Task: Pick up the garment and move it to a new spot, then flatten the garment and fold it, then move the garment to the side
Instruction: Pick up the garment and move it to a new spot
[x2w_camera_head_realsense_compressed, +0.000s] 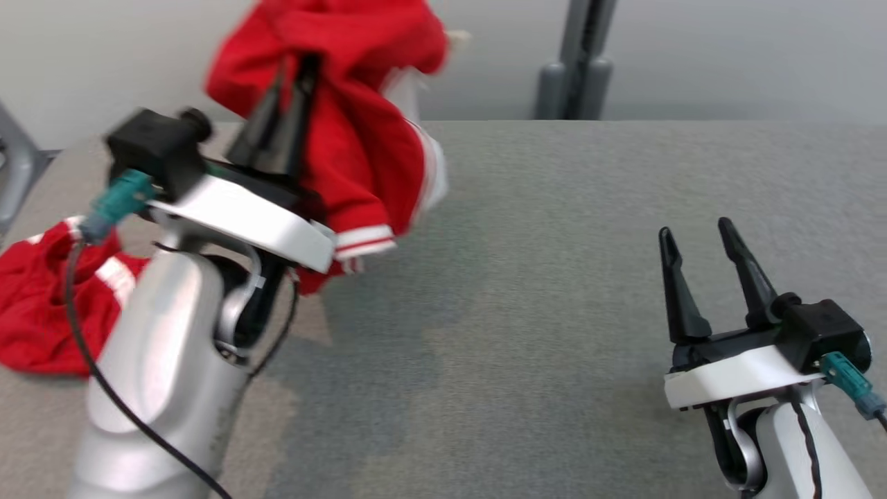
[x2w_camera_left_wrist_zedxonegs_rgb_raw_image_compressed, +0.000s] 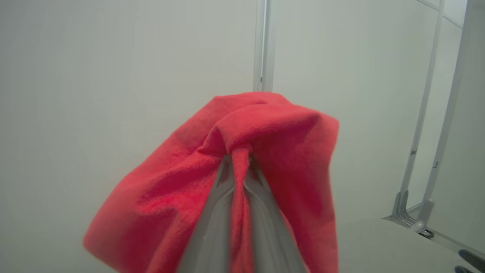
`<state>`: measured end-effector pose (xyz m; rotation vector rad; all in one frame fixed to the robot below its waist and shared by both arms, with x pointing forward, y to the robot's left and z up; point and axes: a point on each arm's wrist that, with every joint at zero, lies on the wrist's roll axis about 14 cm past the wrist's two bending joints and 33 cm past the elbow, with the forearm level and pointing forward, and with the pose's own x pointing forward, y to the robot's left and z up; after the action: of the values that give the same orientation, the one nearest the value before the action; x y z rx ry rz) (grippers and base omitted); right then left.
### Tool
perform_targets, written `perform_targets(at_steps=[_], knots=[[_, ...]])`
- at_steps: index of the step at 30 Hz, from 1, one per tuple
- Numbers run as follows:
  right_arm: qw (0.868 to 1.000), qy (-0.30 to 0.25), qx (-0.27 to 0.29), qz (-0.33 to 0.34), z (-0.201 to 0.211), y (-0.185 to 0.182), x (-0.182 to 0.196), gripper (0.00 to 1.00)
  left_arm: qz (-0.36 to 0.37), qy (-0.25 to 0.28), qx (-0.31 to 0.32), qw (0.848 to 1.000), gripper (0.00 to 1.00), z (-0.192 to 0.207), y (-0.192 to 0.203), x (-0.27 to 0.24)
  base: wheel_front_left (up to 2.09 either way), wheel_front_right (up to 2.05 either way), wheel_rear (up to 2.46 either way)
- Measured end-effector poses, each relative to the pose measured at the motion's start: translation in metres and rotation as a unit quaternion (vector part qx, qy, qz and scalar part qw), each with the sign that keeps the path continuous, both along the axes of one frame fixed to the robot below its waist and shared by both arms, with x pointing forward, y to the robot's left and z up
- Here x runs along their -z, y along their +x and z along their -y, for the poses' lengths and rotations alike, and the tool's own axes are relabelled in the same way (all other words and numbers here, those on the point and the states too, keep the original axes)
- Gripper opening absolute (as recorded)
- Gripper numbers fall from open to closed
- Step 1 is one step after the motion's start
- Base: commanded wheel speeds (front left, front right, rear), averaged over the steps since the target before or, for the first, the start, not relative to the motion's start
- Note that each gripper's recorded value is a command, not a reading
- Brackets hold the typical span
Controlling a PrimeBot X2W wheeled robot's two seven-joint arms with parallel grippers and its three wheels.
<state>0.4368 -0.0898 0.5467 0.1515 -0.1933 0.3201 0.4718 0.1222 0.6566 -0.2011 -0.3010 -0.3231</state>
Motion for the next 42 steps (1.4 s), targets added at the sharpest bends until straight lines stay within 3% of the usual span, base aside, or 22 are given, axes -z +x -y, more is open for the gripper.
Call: perform_targets(at_steps=[16,29,31,32,42], knots=[[0.984,-0.03,0.174,-0.01,0.129,-0.024,0.005,1.0,-0.088,-0.012,0.179,0.98,0.0,0.174,0.024,0.086,0.0,0.0,0.0],[0.964,-0.044,0.261,-0.033,0.187,-0.051,0.014,1.0,-0.164,0.061,0.255,0.951,0.0,0.256,0.027,0.176,0.0,0.0,0.0],[0.961,-0.042,0.27,-0.036,0.192,-0.055,0.015,1.0,-0.174,0.078,0.264,0.946,0.9,0.264,0.023,0.189,0.0,0.0,0.0],[0.961,-0.041,0.273,-0.037,0.194,-0.056,0.015,1.0,-0.177,0.081,0.265,0.944,1.0,0.266,0.023,0.193,0.0,0.0,0.0],[0.965,-0.025,0.26,-0.028,0.185,-0.048,0.012,1.0,-0.162,0.071,0.237,0.955,1.0,0.242,0.03,0.178,0.0,0.0,0.0]])
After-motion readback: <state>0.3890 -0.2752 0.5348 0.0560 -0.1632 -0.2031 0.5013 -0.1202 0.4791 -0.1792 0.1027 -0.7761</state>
